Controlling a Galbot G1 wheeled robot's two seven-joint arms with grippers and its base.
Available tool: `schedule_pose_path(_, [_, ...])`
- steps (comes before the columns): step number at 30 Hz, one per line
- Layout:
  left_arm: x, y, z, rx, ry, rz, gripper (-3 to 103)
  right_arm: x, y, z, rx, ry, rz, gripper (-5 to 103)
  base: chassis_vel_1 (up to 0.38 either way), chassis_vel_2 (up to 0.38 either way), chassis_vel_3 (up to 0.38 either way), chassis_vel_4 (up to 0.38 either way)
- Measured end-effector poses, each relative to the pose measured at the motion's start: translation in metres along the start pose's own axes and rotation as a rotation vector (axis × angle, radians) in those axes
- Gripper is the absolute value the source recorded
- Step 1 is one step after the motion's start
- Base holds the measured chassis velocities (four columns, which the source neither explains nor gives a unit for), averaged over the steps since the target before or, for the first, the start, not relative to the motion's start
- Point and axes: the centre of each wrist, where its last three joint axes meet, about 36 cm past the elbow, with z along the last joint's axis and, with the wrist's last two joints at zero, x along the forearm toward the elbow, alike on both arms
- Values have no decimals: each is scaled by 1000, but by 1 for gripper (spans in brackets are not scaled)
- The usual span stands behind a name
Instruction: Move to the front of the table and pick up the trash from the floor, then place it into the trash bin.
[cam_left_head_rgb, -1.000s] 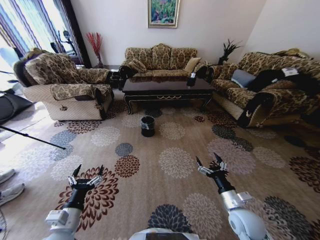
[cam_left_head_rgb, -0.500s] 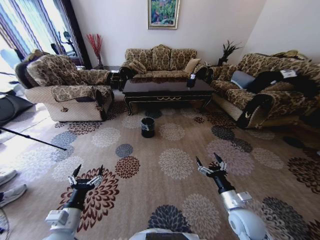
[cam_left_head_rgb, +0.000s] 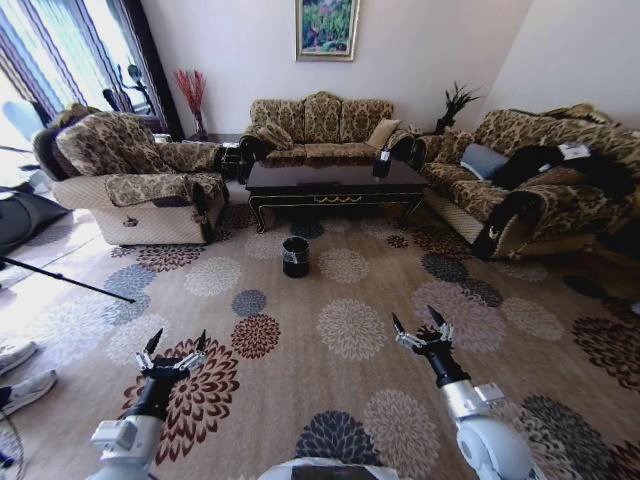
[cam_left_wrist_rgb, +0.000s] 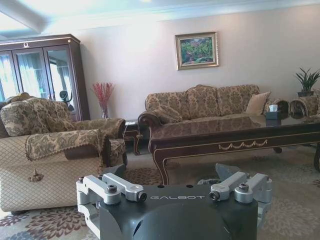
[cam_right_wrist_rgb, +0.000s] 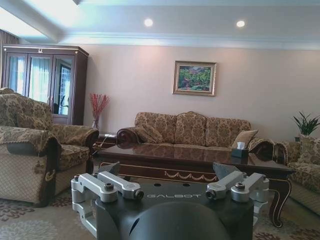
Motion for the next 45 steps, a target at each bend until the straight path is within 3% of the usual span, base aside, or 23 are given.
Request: schedule_pose_path(45, [0,0,0,0,0,0,100,0,0,0,0,0,0,100,0,0,0,0])
